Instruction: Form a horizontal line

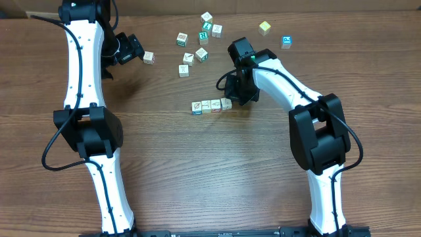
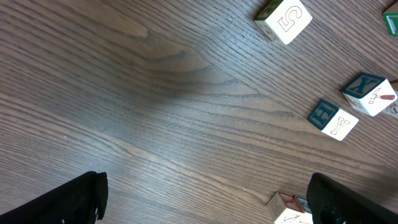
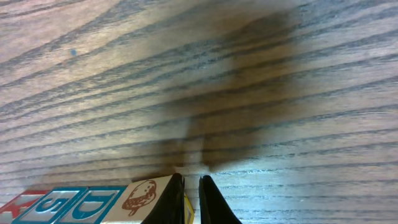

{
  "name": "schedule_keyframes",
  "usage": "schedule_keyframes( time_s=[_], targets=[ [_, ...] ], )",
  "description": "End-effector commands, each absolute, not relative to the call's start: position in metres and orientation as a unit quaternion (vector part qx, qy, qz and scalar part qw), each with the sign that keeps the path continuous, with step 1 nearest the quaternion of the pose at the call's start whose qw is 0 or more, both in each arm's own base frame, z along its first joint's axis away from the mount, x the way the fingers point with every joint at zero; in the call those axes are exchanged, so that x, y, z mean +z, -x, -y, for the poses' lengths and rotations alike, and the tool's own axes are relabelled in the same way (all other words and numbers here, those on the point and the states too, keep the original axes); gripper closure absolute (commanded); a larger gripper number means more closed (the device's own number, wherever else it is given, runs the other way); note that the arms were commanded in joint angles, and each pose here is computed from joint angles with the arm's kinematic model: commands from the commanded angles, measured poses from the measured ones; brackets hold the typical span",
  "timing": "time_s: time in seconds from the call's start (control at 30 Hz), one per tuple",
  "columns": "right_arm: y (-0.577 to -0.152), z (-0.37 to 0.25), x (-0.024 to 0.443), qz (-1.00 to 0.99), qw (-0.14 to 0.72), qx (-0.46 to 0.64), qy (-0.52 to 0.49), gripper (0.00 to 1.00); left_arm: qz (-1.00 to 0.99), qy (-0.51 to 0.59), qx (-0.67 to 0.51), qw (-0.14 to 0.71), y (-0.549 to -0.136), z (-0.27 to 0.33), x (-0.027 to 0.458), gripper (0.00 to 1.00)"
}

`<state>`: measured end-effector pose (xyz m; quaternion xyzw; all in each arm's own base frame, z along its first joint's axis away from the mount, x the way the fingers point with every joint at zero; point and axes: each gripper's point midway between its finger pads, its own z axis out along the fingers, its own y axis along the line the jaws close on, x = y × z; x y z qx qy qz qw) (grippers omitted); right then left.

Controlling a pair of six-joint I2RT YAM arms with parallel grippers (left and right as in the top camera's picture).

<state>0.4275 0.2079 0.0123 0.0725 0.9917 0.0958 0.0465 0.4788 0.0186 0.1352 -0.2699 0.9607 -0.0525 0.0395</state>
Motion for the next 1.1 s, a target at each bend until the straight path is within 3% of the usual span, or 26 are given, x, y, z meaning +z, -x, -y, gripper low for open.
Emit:
schedule_keyframes(
  time_s=[0.0,1.07],
  targets=[
    [-0.436,-0.198,0.018,-0.992,0.077,0.065,-0.076,0.93,-0.961,0.266,-0.059,0.055,-0.482,-0.018,0.146,0.00],
    [-0.419,-0.214,0.018,-0.992,0.036,0.103,-0.068,0.88,-0.961,0.266,-0.059,0.055,-0.482,-0.018,0.146,0.00]
  ],
)
